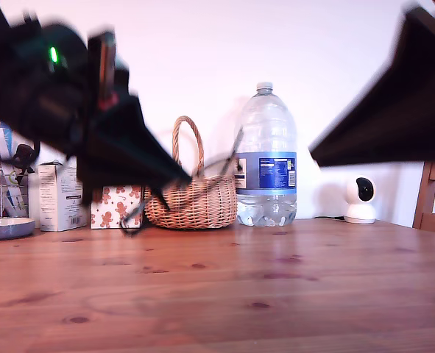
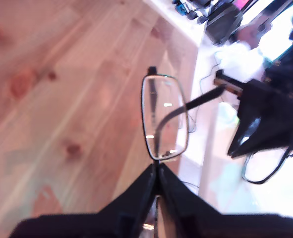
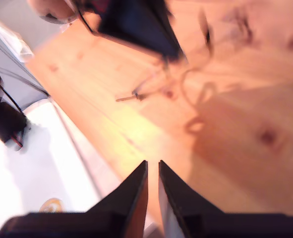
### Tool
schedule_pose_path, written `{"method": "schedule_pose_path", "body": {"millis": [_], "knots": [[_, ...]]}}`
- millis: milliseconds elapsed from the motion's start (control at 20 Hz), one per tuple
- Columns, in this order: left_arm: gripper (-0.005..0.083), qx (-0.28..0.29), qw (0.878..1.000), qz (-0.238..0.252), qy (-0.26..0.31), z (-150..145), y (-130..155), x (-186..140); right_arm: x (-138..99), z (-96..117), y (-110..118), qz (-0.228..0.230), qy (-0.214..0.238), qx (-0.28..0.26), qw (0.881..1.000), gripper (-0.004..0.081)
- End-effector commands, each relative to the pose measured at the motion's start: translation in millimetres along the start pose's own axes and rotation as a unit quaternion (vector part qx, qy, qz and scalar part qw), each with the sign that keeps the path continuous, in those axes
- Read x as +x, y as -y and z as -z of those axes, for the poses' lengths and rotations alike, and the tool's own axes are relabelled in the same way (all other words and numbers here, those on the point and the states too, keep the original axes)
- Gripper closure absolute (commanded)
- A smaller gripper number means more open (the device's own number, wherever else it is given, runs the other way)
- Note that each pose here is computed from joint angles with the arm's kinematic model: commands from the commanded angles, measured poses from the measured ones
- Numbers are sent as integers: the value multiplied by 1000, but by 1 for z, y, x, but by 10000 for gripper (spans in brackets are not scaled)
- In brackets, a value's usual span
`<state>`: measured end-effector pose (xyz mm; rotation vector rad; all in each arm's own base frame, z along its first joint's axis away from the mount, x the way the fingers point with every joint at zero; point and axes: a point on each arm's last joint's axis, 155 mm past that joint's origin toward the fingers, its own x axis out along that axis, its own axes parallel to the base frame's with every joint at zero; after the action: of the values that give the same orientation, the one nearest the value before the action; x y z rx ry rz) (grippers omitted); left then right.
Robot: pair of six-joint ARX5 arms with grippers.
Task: Pick up the glasses and open them, then place them back on the table
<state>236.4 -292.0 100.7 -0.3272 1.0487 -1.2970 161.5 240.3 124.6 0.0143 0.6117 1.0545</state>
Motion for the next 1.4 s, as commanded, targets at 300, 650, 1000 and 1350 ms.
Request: {"method": "schedule_pose_path", "body": {"millis": [300, 650, 1000, 1350], "knots": [[795, -97, 993, 65, -17, 11, -15, 16, 14, -2, 4, 46, -84, -273, 957, 640], [795, -146, 979, 135, -37, 21, -10, 23, 25, 1, -5, 20, -115, -450, 885, 607], [795, -135, 980, 145, -34, 18, -6, 23, 38, 11, -17, -12, -126, -501, 856, 574], [795, -133, 980, 144, -36, 18, -5, 24, 56, 8, -26, -24, -108, -539, 835, 566]]}}
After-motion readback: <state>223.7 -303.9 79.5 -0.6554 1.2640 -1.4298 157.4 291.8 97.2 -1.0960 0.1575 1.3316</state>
